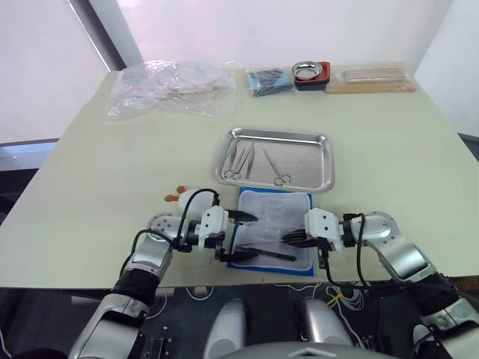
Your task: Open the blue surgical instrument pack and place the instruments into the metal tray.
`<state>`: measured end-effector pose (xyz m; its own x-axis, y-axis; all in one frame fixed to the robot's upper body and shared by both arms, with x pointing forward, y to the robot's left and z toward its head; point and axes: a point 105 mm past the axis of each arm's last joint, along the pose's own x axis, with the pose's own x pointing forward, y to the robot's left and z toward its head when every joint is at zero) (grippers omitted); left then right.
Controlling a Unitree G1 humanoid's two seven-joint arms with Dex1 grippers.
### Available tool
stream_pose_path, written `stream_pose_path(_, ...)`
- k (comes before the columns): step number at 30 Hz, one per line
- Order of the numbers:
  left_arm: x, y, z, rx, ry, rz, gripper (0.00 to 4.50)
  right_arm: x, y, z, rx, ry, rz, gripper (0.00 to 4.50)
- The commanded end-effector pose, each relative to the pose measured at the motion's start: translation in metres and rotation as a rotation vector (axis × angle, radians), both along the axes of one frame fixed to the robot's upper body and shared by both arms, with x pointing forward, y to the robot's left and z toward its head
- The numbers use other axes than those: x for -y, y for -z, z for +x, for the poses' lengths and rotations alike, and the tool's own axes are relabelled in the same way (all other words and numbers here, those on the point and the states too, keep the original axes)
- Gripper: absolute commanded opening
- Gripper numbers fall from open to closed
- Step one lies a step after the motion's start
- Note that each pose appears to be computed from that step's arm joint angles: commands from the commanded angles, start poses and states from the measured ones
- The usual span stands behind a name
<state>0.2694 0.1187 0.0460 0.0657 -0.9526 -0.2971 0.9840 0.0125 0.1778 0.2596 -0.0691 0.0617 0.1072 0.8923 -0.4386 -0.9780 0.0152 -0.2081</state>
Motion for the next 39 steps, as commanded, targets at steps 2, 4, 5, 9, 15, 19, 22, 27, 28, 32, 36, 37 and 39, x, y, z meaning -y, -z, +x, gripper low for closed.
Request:
stream_pose_path(2, -0.023, 0.046, -0.015, -0.162, -0.062, 0.16, 4.5, 0.006, 0.002, -0.001, -0.024, 0.018, -0.013, 0.08)
stream_pose_path(4, -0.023, 0.046, -0.015, -0.162, -0.062, 0.16, 4.5, 0.007, -0.001, -0.001, -0.021, 0.017, -0.01, 0.08)
stream_pose_path(5, -0.023, 0.046, -0.015, -0.161, -0.062, 0.159, 4.5, 0.007, -0.003, 0.0, -0.017, 0.018, -0.007, 0.08)
stream_pose_path(9, -0.022, 0.046, -0.014, -0.159, -0.063, 0.156, 4.5, 0.008, -0.012, 0.001, 0.011, 0.018, 0.003, 0.08)
stream_pose_path(15, -0.02, 0.048, -0.015, -0.161, -0.064, 0.154, 4.5, 0.014, -0.025, -0.002, 0.055, 0.012, -0.014, 0.08)
stream_pose_path(19, -0.02, 0.048, -0.015, -0.162, -0.064, 0.154, 4.5, 0.019, -0.026, -0.006, 0.069, 0.005, -0.042, 0.08)
stream_pose_path(22, -0.02, 0.048, -0.015, -0.163, -0.064, 0.153, 4.5, 0.023, -0.029, -0.007, 0.079, 0.011, -0.049, 0.08)
stream_pose_path(27, -0.02, 0.048, -0.016, -0.166, -0.063, 0.153, 4.5, 0.031, -0.033, -0.008, 0.1, 0.022, -0.066, 0.08)
stream_pose_path(28, -0.02, 0.048, -0.016, -0.166, -0.063, 0.153, 4.5, 0.033, -0.033, -0.008, 0.101, 0.024, -0.068, 0.08)
stream_pose_path(32, -0.02, 0.049, -0.017, -0.169, -0.062, 0.154, 4.5, 0.029, -0.036, -0.009, 0.084, 0.039, -0.025, 0.08)
stream_pose_path(36, -0.02, 0.049, -0.016, -0.169, -0.06, 0.154, 4.5, 0.021, -0.032, -0.011, 0.044, 0.038, 0.003, 0.08)
stream_pose_path(37, -0.02, 0.049, -0.016, -0.169, -0.06, 0.155, 4.5, 0.02, -0.031, -0.01, 0.039, 0.038, 0.008, 0.3)
stream_pose_path(39, -0.02, 0.049, -0.016, -0.168, -0.06, 0.156, 4.5, 0.018, -0.027, -0.008, 0.04, 0.046, 0.004, 0.92)
